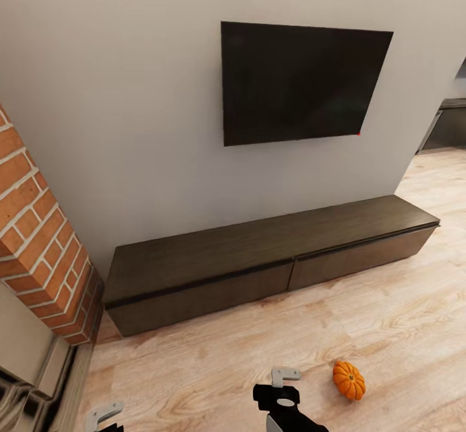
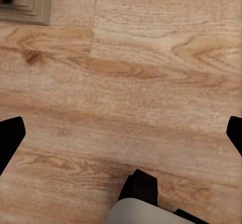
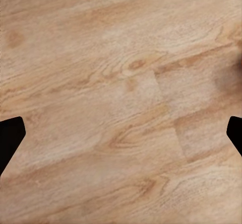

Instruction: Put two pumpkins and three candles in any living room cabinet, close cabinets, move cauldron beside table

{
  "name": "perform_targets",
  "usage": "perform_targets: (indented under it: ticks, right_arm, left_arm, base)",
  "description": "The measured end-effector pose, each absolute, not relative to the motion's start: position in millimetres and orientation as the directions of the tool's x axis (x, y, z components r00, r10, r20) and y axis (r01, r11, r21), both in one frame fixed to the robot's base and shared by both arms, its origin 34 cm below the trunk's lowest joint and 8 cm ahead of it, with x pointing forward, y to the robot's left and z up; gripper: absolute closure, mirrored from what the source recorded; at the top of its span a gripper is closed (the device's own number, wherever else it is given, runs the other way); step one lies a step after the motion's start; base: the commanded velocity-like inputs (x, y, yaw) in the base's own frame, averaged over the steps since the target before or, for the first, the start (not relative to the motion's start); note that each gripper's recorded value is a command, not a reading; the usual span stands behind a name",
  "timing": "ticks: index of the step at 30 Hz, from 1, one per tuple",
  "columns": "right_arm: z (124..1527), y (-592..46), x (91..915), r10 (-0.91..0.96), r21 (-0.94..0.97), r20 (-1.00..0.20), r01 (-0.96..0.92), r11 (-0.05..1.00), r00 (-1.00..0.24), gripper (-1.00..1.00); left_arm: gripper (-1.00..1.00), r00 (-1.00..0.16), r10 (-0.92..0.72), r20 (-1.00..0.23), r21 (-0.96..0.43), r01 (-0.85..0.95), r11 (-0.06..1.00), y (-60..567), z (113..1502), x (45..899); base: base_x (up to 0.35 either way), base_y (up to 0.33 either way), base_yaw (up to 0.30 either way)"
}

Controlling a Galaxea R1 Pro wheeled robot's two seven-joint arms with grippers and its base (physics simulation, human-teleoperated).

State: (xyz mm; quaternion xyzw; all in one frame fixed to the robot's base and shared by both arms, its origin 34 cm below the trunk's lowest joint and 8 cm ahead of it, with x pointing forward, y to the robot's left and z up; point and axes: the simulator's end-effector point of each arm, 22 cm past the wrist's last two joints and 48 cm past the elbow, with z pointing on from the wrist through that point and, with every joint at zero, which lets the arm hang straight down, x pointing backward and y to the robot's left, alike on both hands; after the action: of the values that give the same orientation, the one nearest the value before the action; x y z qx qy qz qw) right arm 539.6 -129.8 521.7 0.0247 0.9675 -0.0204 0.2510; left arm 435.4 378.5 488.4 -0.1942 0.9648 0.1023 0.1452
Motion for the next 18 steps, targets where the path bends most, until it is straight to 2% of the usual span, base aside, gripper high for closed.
perform_targets:
  ticks: [3, 6, 9, 11, 13, 18]
  right_arm:
    - [522.1, -129.1, 540.3, 0.039, -0.024, -0.488, 0.058, 0.998, -0.872, -1.00]
    - [522.6, -126.3, 541.4, 0.043, -0.012, -0.490, 0.055, 0.998, -0.871, -1.00]
    - [523.1, -103.9, 542.3, 0.078, 0.100, -0.482, 0.034, 0.994, -0.873, -1.00]
    - [525.1, -87.9, 542.8, 0.119, 0.191, -0.471, 0.031, 0.981, -0.874, -1.00]
    - [529.7, -70.0, 544.0, 0.173, 0.304, -0.454, 0.031, 0.952, -0.874, -1.00]
    - [534.2, -66.9, 547.8, 0.219, 0.394, -0.445, 0.030, 0.919, -0.868, -1.00]
  left_arm:
    - [-1.00, -0.883, -0.351, -0.313, 0.127, -0.405, 0.906, 377.3, 488.1, 435.7]
    - [-1.00, -0.892, -0.380, -0.246, 0.032, -0.400, 0.916, 364.0, 485.6, 432.8]
    - [-1.00, -0.894, -0.441, -0.081, -0.218, -0.415, 0.883, 342.9, 513.0, 448.0]
    - [-1.00, -0.888, -0.459, -0.021, -0.352, -0.423, 0.835, 332.2, 542.8, 466.3]
    - [-1.00, -0.881, -0.472, -0.038, -0.489, -0.396, 0.778, 329.4, 589.5, 503.3]
    - [-1.00, -0.872, -0.473, -0.123, -0.592, -0.318, 0.740, 335.2, 644.9, 544.2]
  base:
    - [0.006, -0.005, 0.000]
    - [0.002, -0.002, 0.000]
    - [0.000, 0.000, 0.000]
    - [0.000, 0.000, 0.000]
    - [0.000, 0.000, 0.000]
    - [0.000, 0.000, 0.000]
